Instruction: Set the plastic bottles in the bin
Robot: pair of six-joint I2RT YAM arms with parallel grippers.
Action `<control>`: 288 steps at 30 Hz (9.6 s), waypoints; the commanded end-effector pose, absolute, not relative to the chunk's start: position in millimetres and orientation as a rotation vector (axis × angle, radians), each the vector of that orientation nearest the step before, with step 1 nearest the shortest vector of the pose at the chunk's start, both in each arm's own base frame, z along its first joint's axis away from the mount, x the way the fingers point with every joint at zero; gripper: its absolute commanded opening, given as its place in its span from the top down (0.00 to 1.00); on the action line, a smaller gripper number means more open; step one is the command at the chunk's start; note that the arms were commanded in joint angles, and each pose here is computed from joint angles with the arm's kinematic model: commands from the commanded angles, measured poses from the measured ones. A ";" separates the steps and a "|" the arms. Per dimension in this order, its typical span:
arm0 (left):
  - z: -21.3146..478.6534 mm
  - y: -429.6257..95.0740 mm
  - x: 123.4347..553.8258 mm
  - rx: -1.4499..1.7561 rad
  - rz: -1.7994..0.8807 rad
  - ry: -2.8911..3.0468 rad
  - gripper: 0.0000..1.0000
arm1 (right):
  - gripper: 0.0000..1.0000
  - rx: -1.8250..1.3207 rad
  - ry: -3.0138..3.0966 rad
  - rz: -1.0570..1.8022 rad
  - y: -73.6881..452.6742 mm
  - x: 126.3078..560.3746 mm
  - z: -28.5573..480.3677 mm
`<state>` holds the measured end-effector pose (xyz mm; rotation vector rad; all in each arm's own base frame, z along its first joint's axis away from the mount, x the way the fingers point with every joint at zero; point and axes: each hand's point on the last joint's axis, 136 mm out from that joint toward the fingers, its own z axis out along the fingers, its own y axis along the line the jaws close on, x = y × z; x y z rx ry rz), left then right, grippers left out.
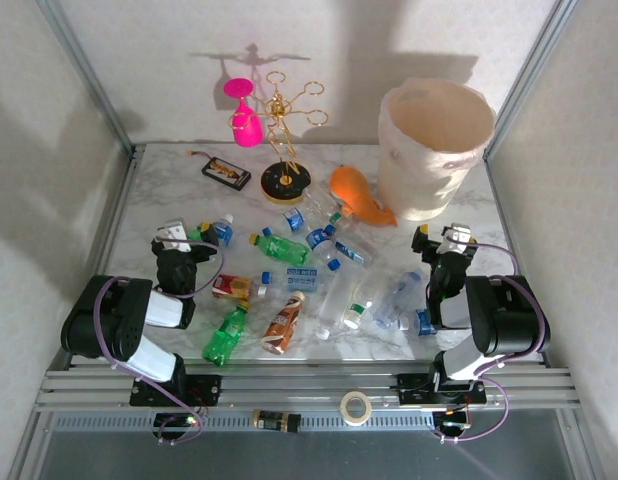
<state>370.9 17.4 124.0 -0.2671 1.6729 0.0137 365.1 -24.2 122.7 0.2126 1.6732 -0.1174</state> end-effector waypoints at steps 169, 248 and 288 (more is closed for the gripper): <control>243.4 -157.2 381.2 -0.336 -0.672 1.785 0.00 | 0.62 0.261 1.804 0.034 11.1 576.8 383.4; 181.8 -58.4 303.6 -0.498 -0.274 2.079 0.00 | 0.01 -0.272 2.030 0.766 274.4 324.0 248.8; 79.2 42.2 389.0 -0.841 -0.209 2.218 0.00 | 0.01 -0.232 2.204 0.680 287.2 307.8 173.3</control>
